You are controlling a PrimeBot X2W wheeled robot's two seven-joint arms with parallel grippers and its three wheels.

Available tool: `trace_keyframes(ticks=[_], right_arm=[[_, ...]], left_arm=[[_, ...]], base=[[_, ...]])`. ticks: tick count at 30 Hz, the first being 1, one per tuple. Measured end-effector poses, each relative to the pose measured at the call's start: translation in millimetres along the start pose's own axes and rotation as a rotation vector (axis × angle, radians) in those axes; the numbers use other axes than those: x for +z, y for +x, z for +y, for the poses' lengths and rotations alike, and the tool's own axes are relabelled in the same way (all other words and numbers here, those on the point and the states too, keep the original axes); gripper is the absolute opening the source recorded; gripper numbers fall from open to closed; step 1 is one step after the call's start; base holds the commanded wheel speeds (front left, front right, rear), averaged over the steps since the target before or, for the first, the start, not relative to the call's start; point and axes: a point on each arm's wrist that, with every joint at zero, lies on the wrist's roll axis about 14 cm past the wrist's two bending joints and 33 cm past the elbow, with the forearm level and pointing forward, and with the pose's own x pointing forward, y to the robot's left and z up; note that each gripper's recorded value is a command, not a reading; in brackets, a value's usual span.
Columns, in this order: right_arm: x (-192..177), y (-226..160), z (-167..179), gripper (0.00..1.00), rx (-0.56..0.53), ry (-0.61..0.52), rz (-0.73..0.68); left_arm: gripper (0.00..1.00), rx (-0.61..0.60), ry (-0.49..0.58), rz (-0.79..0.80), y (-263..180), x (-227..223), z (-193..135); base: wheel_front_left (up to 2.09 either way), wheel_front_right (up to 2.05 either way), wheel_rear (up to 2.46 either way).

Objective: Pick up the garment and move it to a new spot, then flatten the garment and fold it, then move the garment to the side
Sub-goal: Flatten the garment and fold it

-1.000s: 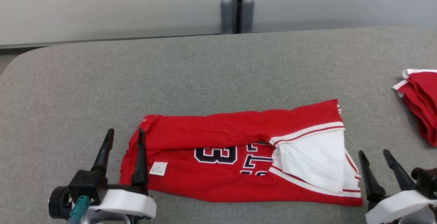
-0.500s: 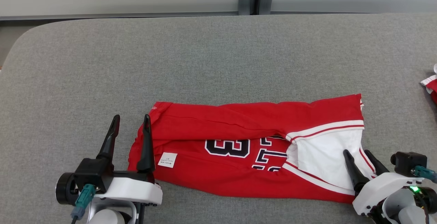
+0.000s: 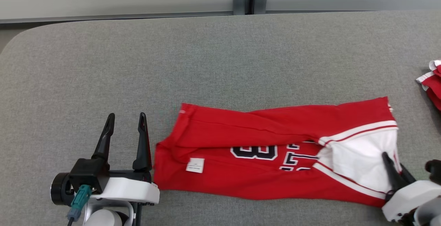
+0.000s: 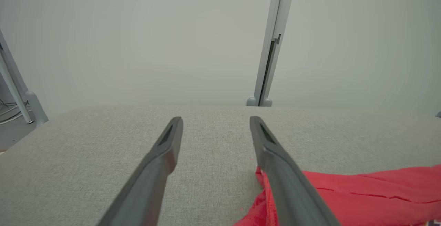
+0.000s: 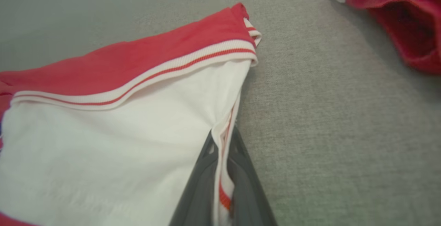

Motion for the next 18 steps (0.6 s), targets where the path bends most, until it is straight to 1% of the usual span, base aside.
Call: trace_keyframes(ticks=[5,8,11,13,16,18], right_arm=[[9.5,-10.2,-34.6,0.0,-0.086,-0.009,-0.034],[26.2,-12.7,-37.4,0.0,-0.088,-0.022,-0.091],[53.0,-14.6,-27.9,0.0,-0.053,-0.062,-0.174],[73.8,-15.7,-15.5,0.0,-0.018,-0.105,-0.229],[101.4,-18.8,15.9,0.0,0.059,-0.158,-0.291],[114.4,-21.6,44.8,0.0,0.127,-0.187,-0.322]], left_arm=[[1.0,-0.016,-0.001,0.001,0.9,-0.7,-5.0],[1.0,-0.023,-0.002,-0.002,1.8,-0.1,-7.3],[1.0,-0.029,0.001,-0.007,2.4,1.6,-8.8],[1.0,-0.035,0.002,-0.012,2.5,3.3,-10.4],[1.0,-0.043,0.002,-0.021,1.9,6.3,-12.5],[1.0,-0.048,0.0,-0.024,1.7,7.9,-14.2]], base=[[0.0,0.0,0.0],[0.0,0.0,0.0],[0.0,0.0,0.0],[0.0,0.0,0.0],[0.0,0.0,0.0],[0.0,0.0,0.0]])
